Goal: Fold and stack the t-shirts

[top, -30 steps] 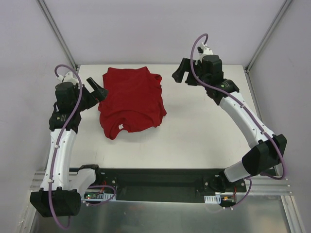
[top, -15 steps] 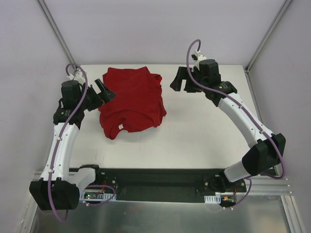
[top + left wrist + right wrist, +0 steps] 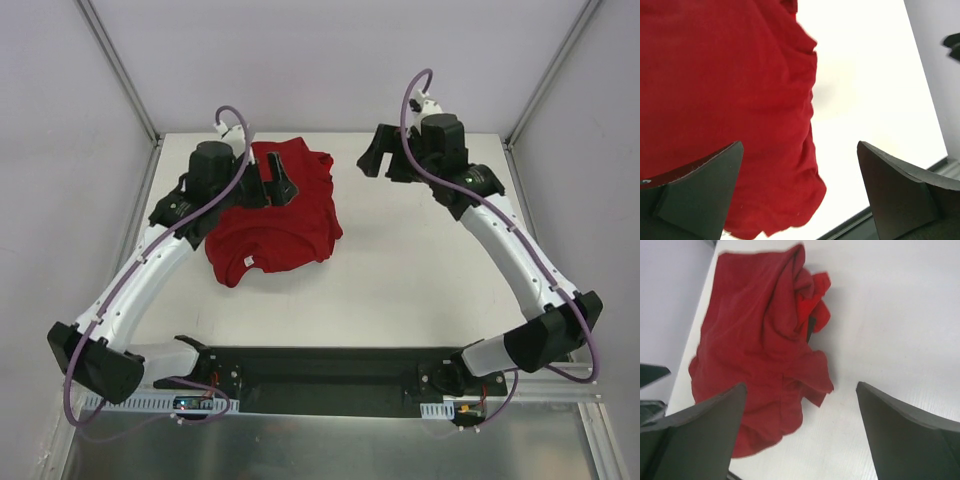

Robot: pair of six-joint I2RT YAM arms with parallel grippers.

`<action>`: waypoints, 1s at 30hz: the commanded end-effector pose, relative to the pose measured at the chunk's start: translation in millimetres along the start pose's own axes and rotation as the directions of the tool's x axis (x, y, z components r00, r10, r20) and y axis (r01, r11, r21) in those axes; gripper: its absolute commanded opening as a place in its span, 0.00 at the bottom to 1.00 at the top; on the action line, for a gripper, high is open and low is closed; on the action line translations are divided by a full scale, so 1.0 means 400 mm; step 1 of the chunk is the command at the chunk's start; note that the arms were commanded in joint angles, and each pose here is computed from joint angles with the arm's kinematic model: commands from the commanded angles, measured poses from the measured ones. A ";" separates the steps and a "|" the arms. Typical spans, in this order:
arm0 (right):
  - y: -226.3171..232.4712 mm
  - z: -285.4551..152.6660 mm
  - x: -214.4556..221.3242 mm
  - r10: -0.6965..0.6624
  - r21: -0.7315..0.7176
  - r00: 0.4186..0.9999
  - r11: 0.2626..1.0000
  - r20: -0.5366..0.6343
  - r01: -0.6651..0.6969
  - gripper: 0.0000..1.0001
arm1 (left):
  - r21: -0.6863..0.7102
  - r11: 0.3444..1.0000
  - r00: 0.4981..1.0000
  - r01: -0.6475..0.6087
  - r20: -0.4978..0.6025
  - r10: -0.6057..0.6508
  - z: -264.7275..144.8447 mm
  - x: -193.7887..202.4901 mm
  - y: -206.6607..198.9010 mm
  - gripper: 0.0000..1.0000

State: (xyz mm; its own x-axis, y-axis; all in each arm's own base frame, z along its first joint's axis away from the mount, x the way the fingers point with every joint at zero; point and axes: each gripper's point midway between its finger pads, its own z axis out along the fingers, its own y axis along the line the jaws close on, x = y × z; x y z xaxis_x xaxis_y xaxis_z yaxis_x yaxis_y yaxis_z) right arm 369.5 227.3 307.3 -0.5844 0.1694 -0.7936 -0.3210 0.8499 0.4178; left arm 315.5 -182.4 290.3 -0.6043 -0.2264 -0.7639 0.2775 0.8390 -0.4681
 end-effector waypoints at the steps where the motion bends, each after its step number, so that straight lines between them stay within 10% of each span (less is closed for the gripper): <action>1: -0.058 -0.156 -0.148 0.054 0.185 0.977 0.978 0.204 -0.092 0.96 | -0.057 0.995 0.993 -0.087 0.075 0.091 0.034 -0.075 -0.050 0.99; 7: -0.209 -0.191 -0.041 0.274 0.238 0.954 0.925 0.124 -0.297 0.96 | -0.106 0.976 0.981 -0.189 0.011 0.192 0.170 -0.051 -0.122 0.99; 18: -0.318 -0.289 -0.044 0.151 0.405 0.968 0.887 0.199 -0.221 0.96 | 0.005 0.960 0.947 -0.281 -0.160 0.278 0.390 0.093 -0.314 0.98; 30: -0.342 -0.330 -0.037 0.154 0.418 0.966 0.878 0.210 -0.231 0.96 | -0.059 0.975 0.927 -0.215 -0.325 0.185 0.435 0.250 -0.257 0.97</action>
State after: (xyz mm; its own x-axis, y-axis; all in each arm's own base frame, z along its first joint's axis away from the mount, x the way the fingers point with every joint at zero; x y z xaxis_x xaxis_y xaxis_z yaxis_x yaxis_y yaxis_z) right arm 330.4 48.1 307.9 -0.4807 0.4186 -0.7705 0.1868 0.9074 0.3764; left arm 365.1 -385.4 185.4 -0.7209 0.1433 -0.6780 0.4066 0.8798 -0.2463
